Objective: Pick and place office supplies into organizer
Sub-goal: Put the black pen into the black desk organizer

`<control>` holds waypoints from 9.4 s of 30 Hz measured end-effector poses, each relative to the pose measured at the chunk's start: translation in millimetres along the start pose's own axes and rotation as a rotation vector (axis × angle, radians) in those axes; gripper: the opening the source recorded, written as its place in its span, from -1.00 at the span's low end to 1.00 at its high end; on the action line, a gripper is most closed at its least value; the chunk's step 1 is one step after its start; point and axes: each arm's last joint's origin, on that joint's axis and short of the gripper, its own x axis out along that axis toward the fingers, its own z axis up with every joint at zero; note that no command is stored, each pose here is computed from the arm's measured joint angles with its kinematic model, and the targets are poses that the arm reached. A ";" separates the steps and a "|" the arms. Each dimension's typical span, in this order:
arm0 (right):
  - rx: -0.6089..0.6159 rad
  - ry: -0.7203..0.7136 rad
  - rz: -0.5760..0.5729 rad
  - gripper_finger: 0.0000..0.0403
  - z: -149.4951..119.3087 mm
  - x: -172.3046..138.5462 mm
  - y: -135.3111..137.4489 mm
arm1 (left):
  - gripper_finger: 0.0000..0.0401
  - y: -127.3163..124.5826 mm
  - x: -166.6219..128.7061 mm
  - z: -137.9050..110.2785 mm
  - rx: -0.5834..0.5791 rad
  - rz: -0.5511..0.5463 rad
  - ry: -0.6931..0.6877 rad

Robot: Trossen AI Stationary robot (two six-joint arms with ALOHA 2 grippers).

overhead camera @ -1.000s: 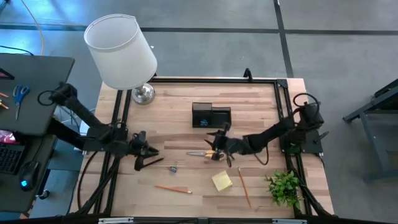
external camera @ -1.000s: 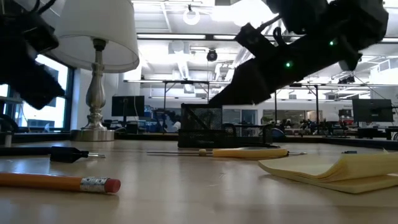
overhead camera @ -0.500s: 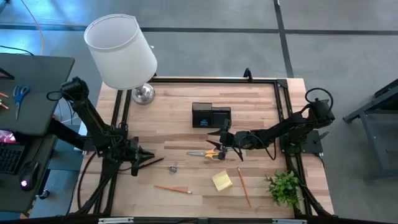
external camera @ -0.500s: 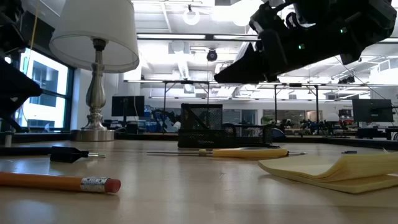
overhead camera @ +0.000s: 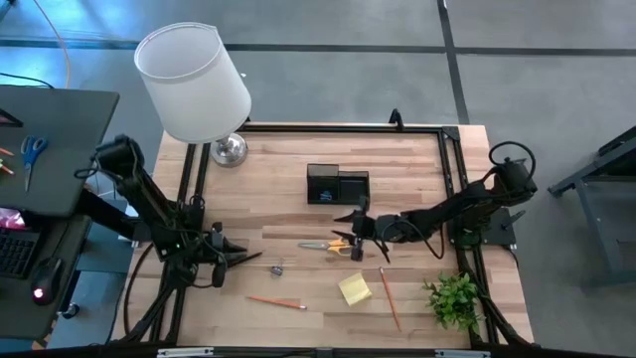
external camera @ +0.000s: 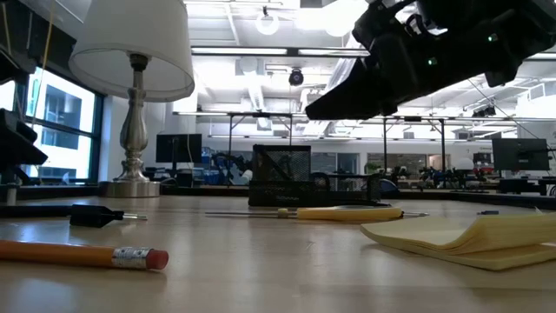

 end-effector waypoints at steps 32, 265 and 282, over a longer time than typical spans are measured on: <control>-0.024 0.030 -0.003 -0.31 -4.1 -5.0 10.7 | -0.29 6.7 24.8 7.4 0.090 -0.022 0.259; 0.069 -0.298 0.189 -0.90 58.3 -33.6 10.5 | -0.29 -82.0 158.8 220.8 0.159 -0.094 -0.566; 0.075 -0.246 0.196 -0.86 52.9 -32.2 11.1 | -0.88 -81.6 165.2 214.1 0.223 -0.068 -0.496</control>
